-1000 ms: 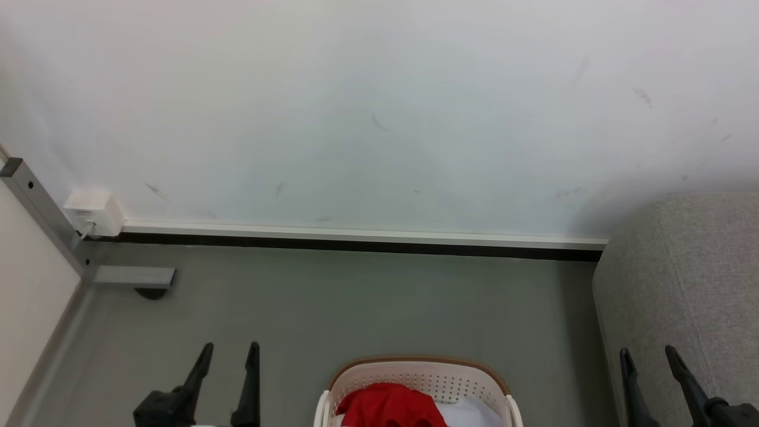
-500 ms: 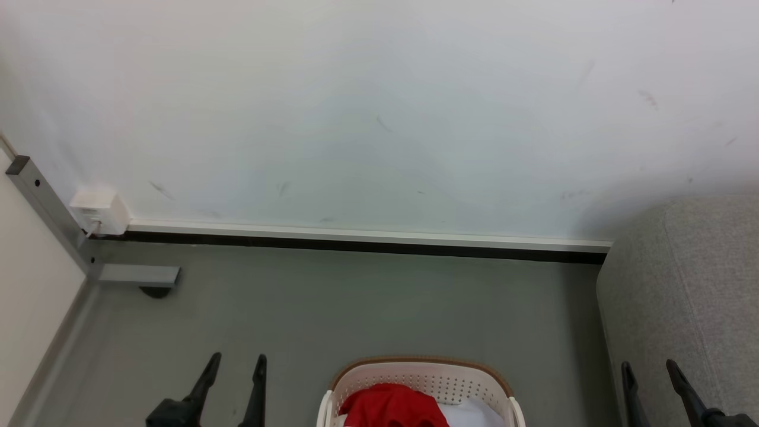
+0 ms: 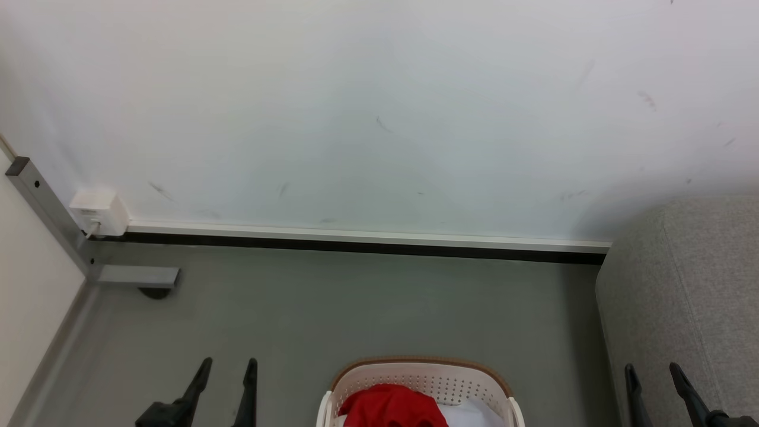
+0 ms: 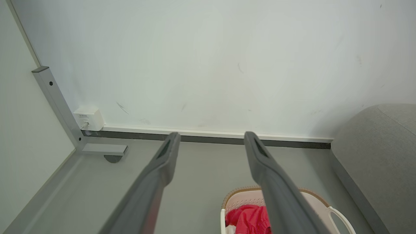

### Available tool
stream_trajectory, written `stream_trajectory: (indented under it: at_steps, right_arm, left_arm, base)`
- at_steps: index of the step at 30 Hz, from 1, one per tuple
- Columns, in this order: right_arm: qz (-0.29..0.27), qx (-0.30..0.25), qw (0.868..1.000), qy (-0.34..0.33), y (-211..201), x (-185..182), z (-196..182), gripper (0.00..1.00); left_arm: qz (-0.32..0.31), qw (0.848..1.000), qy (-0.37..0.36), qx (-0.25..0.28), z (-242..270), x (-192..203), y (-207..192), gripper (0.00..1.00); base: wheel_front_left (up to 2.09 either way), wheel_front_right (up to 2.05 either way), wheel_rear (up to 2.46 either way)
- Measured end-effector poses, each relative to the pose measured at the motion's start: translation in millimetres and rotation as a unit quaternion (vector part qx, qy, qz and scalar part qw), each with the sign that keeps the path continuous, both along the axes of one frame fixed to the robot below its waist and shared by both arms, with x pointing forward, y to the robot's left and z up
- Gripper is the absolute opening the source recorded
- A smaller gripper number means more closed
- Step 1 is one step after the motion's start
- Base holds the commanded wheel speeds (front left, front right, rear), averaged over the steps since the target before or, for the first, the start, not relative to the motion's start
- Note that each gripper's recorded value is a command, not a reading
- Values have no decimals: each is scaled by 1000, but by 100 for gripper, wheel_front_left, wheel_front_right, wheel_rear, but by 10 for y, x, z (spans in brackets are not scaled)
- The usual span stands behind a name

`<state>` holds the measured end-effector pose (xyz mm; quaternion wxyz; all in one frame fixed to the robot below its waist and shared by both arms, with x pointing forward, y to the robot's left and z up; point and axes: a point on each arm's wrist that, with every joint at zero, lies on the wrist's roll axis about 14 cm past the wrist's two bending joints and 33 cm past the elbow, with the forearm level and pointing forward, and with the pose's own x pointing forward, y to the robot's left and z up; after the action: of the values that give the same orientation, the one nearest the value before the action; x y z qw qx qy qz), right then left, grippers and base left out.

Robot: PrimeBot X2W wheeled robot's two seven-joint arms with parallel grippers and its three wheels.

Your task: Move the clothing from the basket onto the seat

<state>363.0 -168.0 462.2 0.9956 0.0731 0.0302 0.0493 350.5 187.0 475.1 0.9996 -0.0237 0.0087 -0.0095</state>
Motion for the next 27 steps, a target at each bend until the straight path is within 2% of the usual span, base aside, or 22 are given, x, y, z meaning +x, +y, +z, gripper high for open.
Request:
stream_trajectory:
  at_steps: [18,27]
  right_arm:
    - [-8,3,1000,3,-55,-10,-18,100]
    - [-26,3,1000,-5,-171,94,23,100]
  left_arm:
    - [-11,1000,9,-4,-60,61,-62,100]
    - [-70,997,27,-6,-168,321,-430,100]
  base:
    - [0,0,0]
    - [0,0,0]
